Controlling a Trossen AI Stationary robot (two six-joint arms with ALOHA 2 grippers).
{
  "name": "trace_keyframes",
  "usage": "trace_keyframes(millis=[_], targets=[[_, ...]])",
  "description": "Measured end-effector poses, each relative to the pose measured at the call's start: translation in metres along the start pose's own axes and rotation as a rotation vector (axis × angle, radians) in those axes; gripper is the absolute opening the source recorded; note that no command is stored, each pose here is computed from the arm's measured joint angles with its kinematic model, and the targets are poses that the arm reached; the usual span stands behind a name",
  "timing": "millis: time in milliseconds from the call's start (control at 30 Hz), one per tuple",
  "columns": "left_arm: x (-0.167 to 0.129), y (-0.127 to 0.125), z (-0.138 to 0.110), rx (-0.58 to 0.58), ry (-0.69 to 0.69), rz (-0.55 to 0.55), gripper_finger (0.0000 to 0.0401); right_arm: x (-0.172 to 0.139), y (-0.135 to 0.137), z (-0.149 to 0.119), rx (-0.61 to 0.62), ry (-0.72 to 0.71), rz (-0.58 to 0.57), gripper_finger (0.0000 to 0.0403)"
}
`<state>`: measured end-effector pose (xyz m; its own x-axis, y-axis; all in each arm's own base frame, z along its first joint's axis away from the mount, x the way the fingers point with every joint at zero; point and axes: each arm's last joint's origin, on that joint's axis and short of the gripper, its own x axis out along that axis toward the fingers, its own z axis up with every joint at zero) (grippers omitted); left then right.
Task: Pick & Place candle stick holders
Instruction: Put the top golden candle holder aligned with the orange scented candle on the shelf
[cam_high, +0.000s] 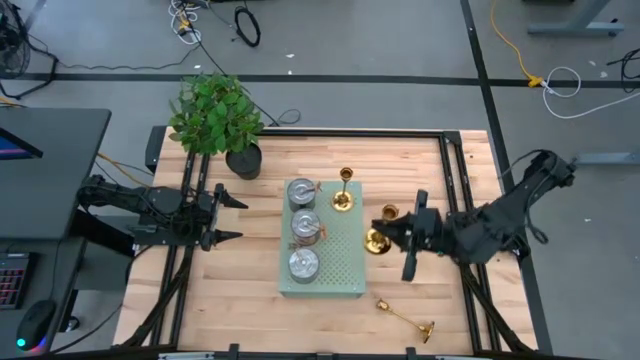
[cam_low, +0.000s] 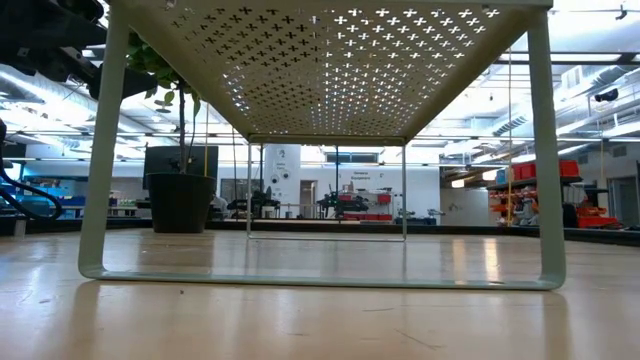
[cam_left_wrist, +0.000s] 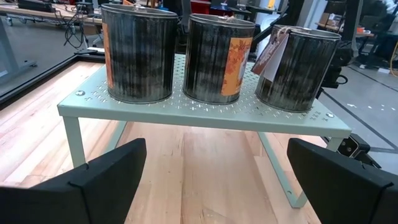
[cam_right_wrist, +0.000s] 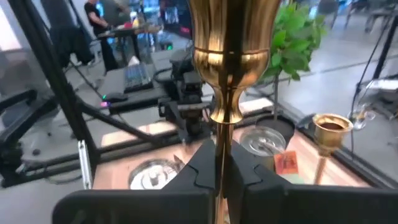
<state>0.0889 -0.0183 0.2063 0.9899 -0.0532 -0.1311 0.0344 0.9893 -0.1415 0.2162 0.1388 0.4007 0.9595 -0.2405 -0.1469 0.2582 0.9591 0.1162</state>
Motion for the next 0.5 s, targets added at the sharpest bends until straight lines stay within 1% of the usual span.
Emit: trace_keyframes(millis=[133, 300, 367, 500], targets=[[0.0, 0.0, 0.0, 0.0, 0.0, 0.0, 0.0399, 0.014, 0.018, -0.012, -0.032, -0.023, -0.061, 0.0006], [0.0, 0.0, 0.0, 0.0, 0.0, 0.0, 0.0399, 0.035, 0.031, -0.027, -0.029, -0.036, -0.125, 0.0006], [0.0, 0.0, 0.0, 0.0, 0.0, 0.0, 0.0399, 0.045, 0.036, -0.034, -0.047, -0.038, -0.147, 0.0006], [0.0, 0.0, 0.0, 0.0, 0.0, -0.001, 0.0399, 0.067, 0.041, -0.042, 0.003, -0.082, -0.211, 0.0006]])
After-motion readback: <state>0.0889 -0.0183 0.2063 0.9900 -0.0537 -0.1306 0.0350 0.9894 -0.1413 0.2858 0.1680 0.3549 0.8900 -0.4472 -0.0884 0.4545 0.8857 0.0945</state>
